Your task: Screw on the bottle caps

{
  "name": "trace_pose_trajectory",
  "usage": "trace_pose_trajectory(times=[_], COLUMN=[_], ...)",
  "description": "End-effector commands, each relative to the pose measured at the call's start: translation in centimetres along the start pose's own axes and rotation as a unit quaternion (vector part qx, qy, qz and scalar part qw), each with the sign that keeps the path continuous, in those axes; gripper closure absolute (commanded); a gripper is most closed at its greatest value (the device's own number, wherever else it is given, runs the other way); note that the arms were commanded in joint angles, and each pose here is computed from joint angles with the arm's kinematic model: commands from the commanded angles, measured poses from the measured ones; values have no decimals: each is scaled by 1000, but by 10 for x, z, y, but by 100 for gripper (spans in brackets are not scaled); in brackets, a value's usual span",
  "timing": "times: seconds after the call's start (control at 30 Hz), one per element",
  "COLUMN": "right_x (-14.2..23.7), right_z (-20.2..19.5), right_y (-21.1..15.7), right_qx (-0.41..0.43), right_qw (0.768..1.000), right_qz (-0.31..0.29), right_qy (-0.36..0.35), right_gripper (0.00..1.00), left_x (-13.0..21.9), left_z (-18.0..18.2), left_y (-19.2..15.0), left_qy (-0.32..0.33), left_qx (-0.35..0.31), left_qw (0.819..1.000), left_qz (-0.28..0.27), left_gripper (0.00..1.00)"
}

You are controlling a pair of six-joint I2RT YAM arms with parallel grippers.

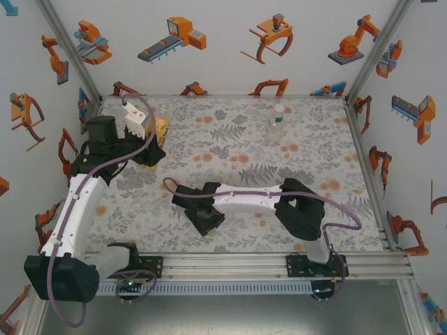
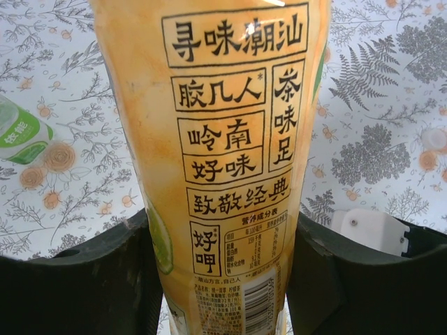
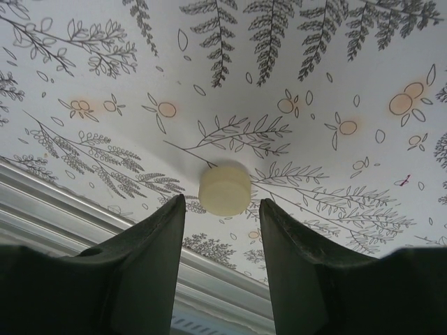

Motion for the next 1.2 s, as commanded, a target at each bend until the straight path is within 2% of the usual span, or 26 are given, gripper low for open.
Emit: trace_pose_trajectory(times=[0.0, 0.5, 0.83, 1.17], right_x=[-8, -23, -35, -32], right_z=[-2, -2, -6, -7], right_y=[-3, -10, -19, -18], right_qx=[-2, -21, -25, -22], right_qw=[1000, 999, 999, 999], right_qz=[7, 27, 48, 49], right_qy=[5, 16, -1, -4], right_gripper=[54, 56, 61, 64], left_x=[1, 1, 5, 2], left_z=[-4, -7, -8, -7], left_y=[2, 3, 3, 3], left_qy=[-16, -25, -23, -24], left_qx=[6, 9, 4, 6], left_qw=[1000, 1000, 1000, 1000], left_qz=[-9, -11, -16, -14], left_gripper=[93, 93, 93, 93])
Point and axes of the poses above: each hand's point on the last joint's axis, 136 mm out from that joint toward the fingers, its own x axis back along the fingers, its own z axis along the line the jaws close on, y = z × x, the point moved 2 cm from there along x, back along the fingers, and after that the axes turned 15 degrees about x, right-handed, at the moved point
